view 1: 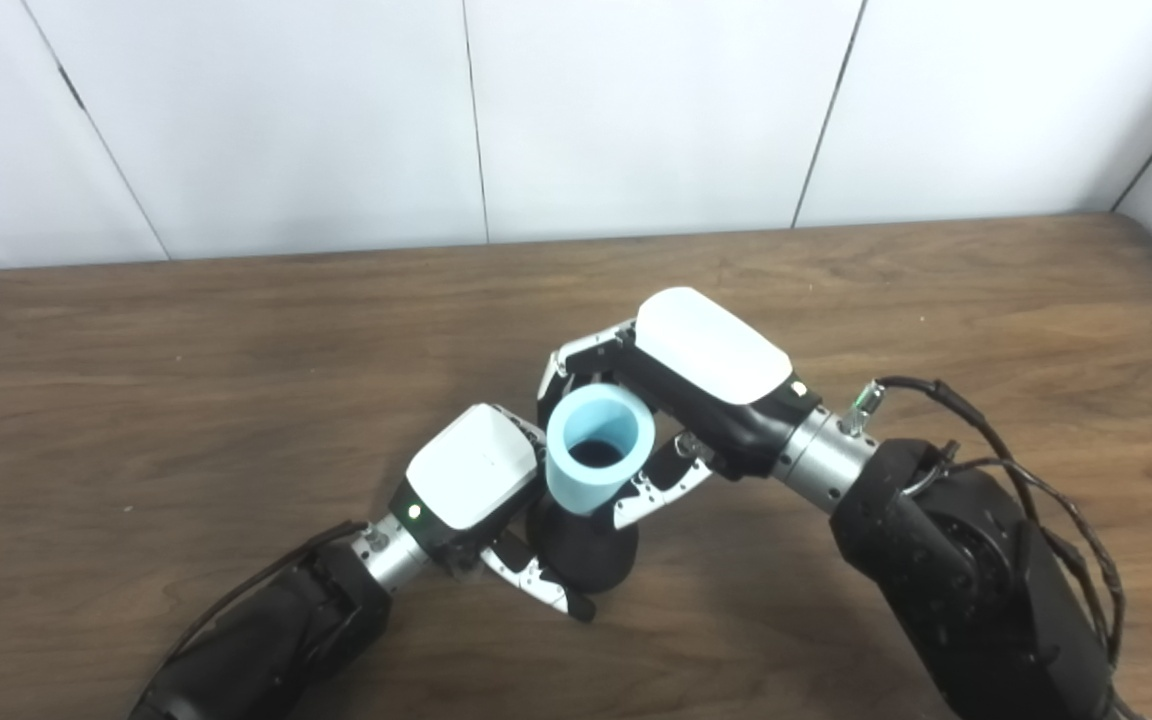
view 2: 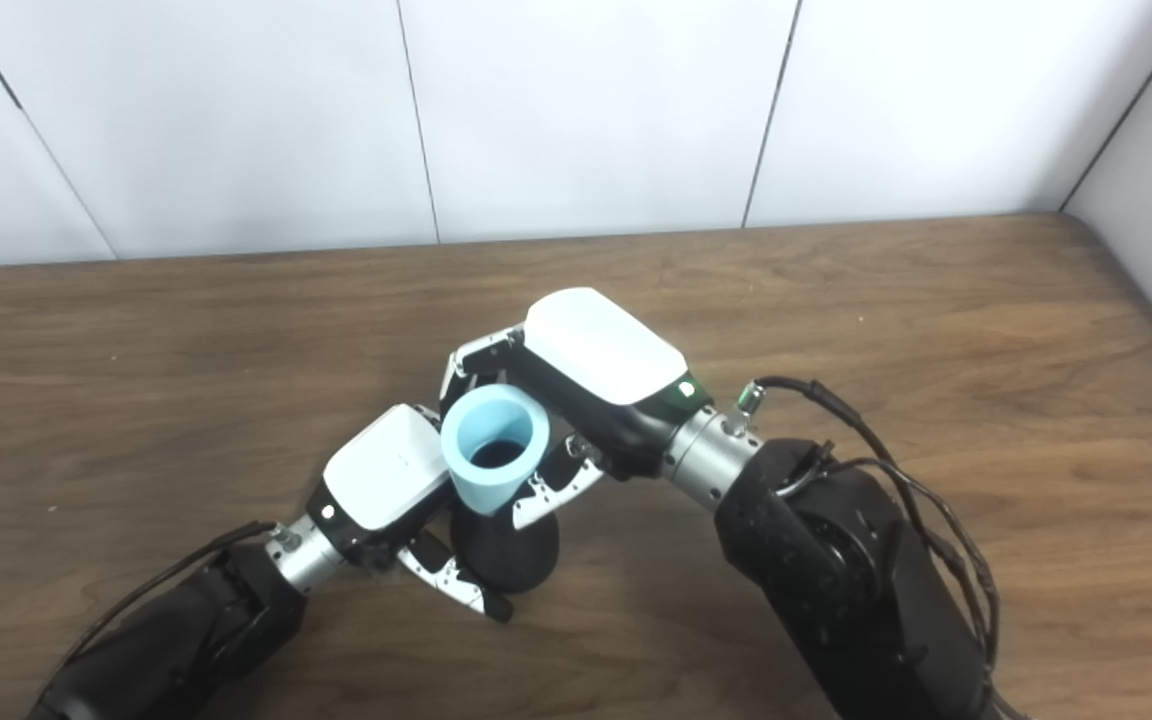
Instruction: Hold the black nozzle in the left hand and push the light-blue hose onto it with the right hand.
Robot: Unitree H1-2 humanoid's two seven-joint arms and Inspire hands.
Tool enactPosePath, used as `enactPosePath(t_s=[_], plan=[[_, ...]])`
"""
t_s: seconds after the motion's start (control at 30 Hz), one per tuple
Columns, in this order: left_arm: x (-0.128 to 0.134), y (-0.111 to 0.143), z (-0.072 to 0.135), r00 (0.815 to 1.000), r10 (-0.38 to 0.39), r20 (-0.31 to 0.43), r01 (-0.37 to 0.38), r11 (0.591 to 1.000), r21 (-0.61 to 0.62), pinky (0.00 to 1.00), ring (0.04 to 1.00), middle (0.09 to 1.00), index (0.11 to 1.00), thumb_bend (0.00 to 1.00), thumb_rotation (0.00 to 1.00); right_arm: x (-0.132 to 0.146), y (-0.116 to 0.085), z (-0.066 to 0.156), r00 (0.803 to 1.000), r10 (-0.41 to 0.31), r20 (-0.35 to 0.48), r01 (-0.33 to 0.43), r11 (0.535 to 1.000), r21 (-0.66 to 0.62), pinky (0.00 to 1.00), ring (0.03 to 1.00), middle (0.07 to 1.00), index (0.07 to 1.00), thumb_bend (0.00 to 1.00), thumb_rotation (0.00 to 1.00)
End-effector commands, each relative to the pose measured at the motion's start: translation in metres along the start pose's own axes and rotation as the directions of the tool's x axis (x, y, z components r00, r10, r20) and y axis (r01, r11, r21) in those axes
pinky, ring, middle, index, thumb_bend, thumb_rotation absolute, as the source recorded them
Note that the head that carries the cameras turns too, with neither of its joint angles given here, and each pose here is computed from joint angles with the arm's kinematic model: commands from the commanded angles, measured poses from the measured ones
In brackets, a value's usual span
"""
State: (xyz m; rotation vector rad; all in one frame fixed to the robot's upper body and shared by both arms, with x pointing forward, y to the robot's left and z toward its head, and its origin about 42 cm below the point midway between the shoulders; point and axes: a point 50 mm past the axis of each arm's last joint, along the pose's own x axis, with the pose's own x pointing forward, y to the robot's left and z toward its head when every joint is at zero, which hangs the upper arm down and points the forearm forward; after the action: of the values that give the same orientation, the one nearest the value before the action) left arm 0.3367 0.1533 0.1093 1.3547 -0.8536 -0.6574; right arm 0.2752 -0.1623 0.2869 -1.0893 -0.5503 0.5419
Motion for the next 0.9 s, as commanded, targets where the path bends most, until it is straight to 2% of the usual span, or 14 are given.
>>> enactPosePath(t_s=[0.0, 0.27, 0.53, 0.67, 0.7, 0.73, 0.77, 0.87], plan=[[-0.0277, -0.0454, 0.0211, 0.971, -0.239, 0.011, 0.239, 0.971, -0.026, 0.19, 0.274, 0.361, 0.478, 0.53, 0.07, -0.0054, 0.0099, -0.0057, 0.995, 0.094, -0.035, -0.094, 0.996, -0.005, 0.19, 0.346, 0.437, 0.526, 0.51, 0.00], [-0.0277, -0.0437, 0.0214, 0.967, -0.254, 0.012, 0.254, 0.967, -0.001, 0.19, 0.274, 0.363, 0.478, 0.53, 0.07, -0.0055, 0.0123, -0.0065, 0.993, 0.109, -0.048, -0.109, 0.994, 0.000, 0.19, 0.337, 0.439, 0.530, 0.51, 0.00], [-0.0282, -0.0431, 0.0226, 0.974, -0.227, 0.021, 0.228, 0.973, -0.029, 0.19, 0.280, 0.369, 0.479, 0.52, 0.07, -0.0073, 0.0167, -0.0103, 0.991, 0.114, -0.064, -0.112, 0.993, 0.029, 0.21, 0.340, 0.445, 0.534, 0.51, 0.00], [-0.0278, -0.0412, 0.0237, 0.972, -0.234, 0.025, 0.235, 0.970, -0.054, 0.23, 0.321, 0.418, 0.483, 0.52, 0.08, -0.0076, 0.0185, -0.0112, 0.991, 0.116, -0.066, -0.115, 0.993, 0.025, 0.22, 0.346, 0.446, 0.535, 0.51, 0.00], [-0.0278, -0.0407, 0.0240, 0.972, -0.235, 0.028, 0.236, 0.970, -0.063, 0.23, 0.328, 0.425, 0.484, 0.76, 0.16, -0.0077, 0.0187, -0.0112, 0.991, 0.114, -0.063, -0.113, 0.993, 0.023, 0.22, 0.346, 0.445, 0.535, 0.51, 0.00], [-0.0278, -0.0396, 0.0244, 0.971, -0.235, 0.034, 0.237, 0.969, -0.075, 0.24, 0.339, 0.437, 0.494, 0.88, 0.21, -0.0077, 0.0187, -0.0112, 0.992, 0.113, -0.062, -0.112, 0.993, 0.023, 0.21, 0.344, 0.442, 0.533, 0.51, 0.00], [-0.0276, -0.0385, 0.0248, 0.970, -0.238, 0.042, 0.241, 0.966, -0.089, 0.27, 0.374, 0.471, 0.521, 0.95, 0.26, -0.0078, 0.0188, -0.0112, 0.992, 0.112, -0.062, -0.111, 0.994, 0.024, 0.20, 0.342, 0.440, 0.530, 0.51, 0.00], [-0.0275, -0.0375, 0.0256, 0.972, -0.229, 0.060, 0.234, 0.965, -0.118, 0.37, 0.453, 0.525, 0.557, 1.00, 0.35, -0.0077, 0.0188, -0.0113, 0.992, 0.111, -0.063, -0.110, 0.994, 0.025, 0.20, 0.339, 0.442, 0.531, 0.51, 0.00]])
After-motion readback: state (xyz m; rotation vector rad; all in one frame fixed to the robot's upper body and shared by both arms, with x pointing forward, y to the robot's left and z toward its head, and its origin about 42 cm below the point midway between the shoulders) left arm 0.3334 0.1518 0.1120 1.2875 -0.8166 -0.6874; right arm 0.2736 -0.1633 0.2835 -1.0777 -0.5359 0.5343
